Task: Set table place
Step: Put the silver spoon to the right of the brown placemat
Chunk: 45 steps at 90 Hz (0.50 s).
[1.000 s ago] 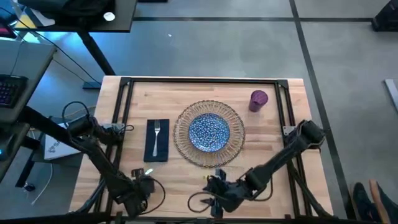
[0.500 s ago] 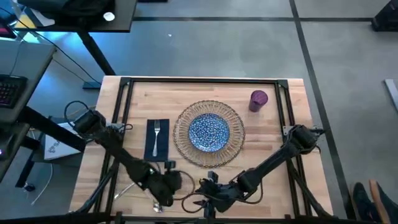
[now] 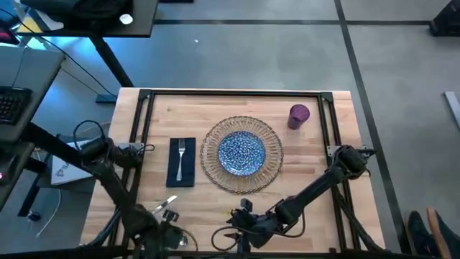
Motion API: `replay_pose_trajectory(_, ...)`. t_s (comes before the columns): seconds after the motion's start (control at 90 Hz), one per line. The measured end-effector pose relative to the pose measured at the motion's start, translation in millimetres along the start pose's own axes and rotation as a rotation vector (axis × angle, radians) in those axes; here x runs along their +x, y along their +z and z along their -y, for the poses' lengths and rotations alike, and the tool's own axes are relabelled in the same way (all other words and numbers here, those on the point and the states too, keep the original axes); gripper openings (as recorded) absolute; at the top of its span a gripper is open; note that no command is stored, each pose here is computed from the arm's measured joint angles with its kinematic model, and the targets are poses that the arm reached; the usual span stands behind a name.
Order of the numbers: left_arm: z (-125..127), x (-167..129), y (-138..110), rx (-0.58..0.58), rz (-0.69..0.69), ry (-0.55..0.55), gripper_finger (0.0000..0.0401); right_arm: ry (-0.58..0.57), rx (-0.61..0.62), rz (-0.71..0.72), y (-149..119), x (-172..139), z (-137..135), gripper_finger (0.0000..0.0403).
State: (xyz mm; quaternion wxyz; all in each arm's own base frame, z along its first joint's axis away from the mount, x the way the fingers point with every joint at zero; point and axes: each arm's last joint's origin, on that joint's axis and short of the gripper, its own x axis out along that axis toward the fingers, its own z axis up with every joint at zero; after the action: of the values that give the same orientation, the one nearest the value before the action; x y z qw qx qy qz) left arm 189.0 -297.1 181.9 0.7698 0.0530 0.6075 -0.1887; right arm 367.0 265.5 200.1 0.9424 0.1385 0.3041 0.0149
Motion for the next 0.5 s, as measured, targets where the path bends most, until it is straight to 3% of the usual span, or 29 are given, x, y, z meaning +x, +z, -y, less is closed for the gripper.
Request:
replay_pose_trajectory(0.233, 2.5, 41.4, 13.3, 0.107, 0.045, -0.035, 0.0115, -0.016, -0.035, -0.001, 4.6, 3.5, 7.3, 0.0185)
replay_pose_trajectory(0.5, -32.5, 53.0, 33.3, 0.142, 0.04, 0.042, 0.0115, -0.015, -0.034, 0.004, 6.0, 4.0, 8.2, 0.0185)
